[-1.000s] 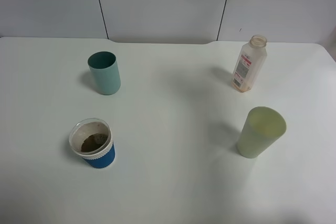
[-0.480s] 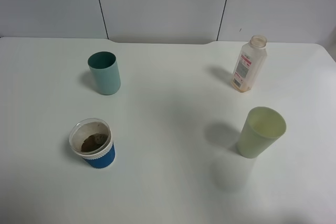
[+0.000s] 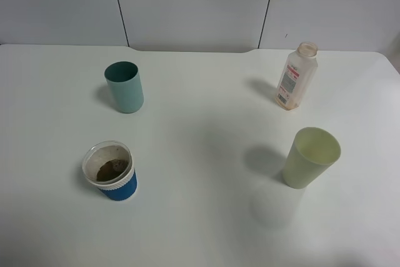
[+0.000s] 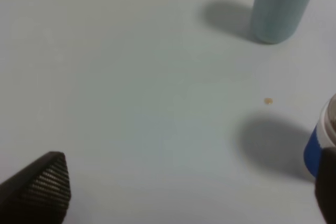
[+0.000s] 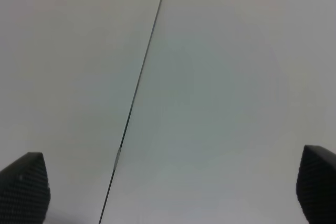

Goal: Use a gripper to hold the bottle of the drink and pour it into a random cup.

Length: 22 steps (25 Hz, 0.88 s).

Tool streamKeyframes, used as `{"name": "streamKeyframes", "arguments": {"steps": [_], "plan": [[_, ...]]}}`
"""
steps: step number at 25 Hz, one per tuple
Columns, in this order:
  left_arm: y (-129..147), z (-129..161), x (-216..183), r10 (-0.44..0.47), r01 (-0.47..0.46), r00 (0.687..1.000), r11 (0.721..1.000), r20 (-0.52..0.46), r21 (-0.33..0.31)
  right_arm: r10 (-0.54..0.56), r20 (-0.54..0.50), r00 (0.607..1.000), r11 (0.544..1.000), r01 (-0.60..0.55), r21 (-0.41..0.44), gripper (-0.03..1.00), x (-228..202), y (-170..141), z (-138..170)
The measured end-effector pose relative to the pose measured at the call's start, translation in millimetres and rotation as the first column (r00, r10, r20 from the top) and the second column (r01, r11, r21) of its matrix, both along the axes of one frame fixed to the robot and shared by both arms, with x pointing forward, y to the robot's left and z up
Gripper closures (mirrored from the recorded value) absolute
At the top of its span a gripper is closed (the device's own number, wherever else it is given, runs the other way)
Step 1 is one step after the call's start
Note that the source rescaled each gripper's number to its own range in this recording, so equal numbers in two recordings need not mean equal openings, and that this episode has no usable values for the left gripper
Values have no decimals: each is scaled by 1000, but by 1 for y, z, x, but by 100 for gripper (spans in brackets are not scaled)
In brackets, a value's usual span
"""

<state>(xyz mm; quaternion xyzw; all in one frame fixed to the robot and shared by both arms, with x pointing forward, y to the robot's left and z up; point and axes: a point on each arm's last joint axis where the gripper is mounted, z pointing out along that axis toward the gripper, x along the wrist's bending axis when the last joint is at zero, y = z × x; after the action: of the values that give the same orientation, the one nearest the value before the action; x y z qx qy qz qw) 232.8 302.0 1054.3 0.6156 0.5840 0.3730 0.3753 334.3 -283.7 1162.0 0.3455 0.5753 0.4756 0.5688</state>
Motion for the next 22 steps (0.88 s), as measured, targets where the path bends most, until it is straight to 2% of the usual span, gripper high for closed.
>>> {"name": "streamKeyframes", "arguments": {"steps": [4,9,14,19,22], "plan": [[0,0,0,0,0,1000,1000,0,0,-38,-50,998,999,37,-24,-3,-14,-5,-5],[0,0,0,0,0,1000,1000,0,0,-76,-77,994,995,81,54,-3,-45,-14,-10],[0,0,0,0,0,1000,1000,0,0,-103,-132,986,991,113,69,-3,-72,-21,-20],[0,0,0,0,0,1000,1000,0,0,-130,-232,964,989,142,36,-3,-86,-25,-44],[0,0,0,0,0,1000,1000,0,0,-120,-258,959,990,135,41,-3,-91,-25,-60]]}}
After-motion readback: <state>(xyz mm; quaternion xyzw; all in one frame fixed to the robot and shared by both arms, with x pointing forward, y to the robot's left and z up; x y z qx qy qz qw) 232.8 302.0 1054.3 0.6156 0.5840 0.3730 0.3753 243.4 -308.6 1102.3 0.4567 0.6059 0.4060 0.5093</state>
